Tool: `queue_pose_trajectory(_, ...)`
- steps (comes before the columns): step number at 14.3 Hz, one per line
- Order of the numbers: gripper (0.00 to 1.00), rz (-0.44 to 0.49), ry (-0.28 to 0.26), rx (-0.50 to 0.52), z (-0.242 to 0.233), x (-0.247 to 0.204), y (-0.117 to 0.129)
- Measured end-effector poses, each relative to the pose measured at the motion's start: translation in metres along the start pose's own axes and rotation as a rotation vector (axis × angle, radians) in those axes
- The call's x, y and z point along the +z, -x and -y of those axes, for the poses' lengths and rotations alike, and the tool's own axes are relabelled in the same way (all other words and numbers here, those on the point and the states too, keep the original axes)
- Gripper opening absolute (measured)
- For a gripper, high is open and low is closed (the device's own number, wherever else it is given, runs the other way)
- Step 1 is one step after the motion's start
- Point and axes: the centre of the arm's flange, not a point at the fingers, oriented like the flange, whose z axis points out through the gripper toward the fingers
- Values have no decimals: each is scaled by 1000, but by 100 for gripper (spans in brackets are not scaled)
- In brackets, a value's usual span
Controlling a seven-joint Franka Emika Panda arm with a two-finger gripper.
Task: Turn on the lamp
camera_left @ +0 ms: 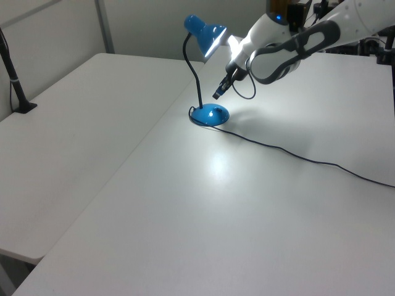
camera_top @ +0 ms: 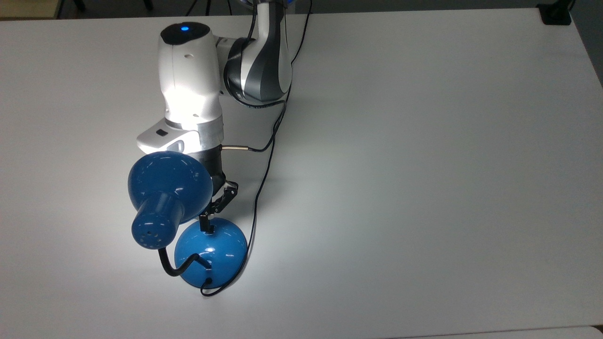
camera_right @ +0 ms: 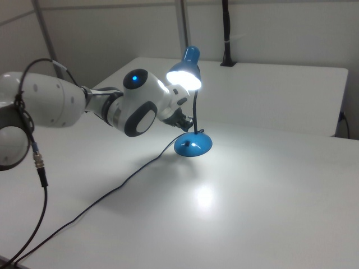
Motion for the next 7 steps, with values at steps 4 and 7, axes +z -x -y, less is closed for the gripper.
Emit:
queue_pose_trajectory(4,3,69,-36,25,1,-51,26)
queue_pose_trajectory(7,6,300,-142,70,12,-106,46)
